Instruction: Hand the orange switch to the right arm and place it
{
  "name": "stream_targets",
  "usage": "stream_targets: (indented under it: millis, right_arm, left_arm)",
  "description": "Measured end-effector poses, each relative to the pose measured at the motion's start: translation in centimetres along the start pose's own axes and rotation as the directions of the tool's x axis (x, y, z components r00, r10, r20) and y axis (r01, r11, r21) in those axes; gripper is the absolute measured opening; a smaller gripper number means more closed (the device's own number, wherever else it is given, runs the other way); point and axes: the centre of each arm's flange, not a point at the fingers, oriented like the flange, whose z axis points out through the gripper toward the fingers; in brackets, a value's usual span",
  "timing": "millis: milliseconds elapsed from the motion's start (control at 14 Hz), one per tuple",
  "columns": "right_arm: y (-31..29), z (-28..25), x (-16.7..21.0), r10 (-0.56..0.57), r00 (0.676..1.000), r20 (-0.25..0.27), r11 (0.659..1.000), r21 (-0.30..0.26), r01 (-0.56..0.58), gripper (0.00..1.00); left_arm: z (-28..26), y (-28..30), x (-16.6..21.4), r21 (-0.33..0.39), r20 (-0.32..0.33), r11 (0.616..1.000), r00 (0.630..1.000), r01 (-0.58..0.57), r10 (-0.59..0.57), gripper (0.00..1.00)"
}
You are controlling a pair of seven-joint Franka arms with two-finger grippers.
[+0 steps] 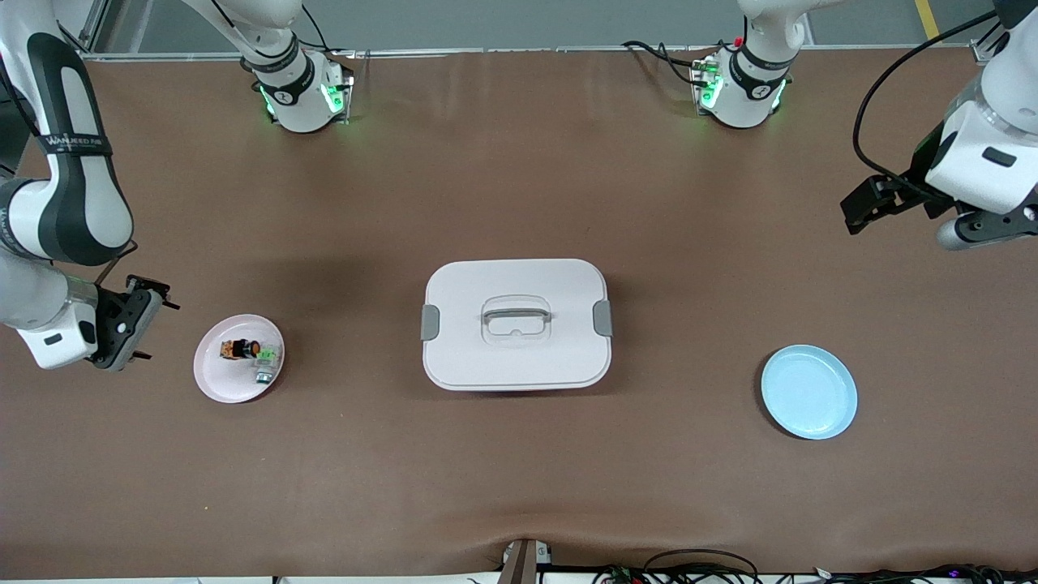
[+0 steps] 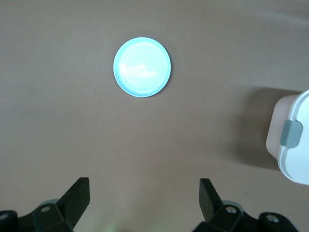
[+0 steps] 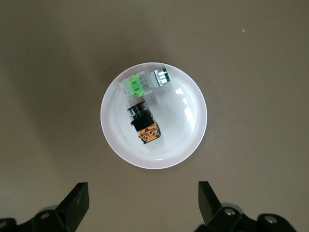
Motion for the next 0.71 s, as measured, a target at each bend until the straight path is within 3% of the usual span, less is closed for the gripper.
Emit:
stream_targets:
  millis: [214,357,500,643,714]
  right_arm:
    - [0.6,-1.9,0.2,0.075,0.997,-0.01,0.997,-0.031,-0.076,1.0]
    - [1.1,-3.8,0.1,0.201,0.979,-0.024,0.978,-0.053,-0.202,1.0]
    - [1.4,-5.6,-0.3,0.404,0.914,-0.032,0.913,-0.044,-0.405,1.0]
    - [1.4,-7.3,-0.5,0.593,0.805,-0.023,0.804,-0.018,-0.594,1.0]
    - [1.4,-8.2,-0.5,0.638,0.77,-0.024,0.77,-0.016,-0.638,1.0]
  left_arm:
    - [-0.4,-2.9,-1.5,-0.027,-0.006,0.999,0.999,-0.036,0.036,1.0]
    - [-0.2,-4.1,-2.7,-0.038,-0.01,0.997,0.998,-0.061,0.06,1.0]
    - [0.1,-4.6,-3.7,-0.037,-0.009,0.995,0.996,-0.091,0.091,1.0]
    - [0.2,-4.2,-4.6,-0.033,-0.01,0.991,0.991,-0.132,0.132,1.0]
    - [0.1,-4.0,-4.9,-0.033,-0.012,0.988,0.988,-0.152,0.152,1.0]
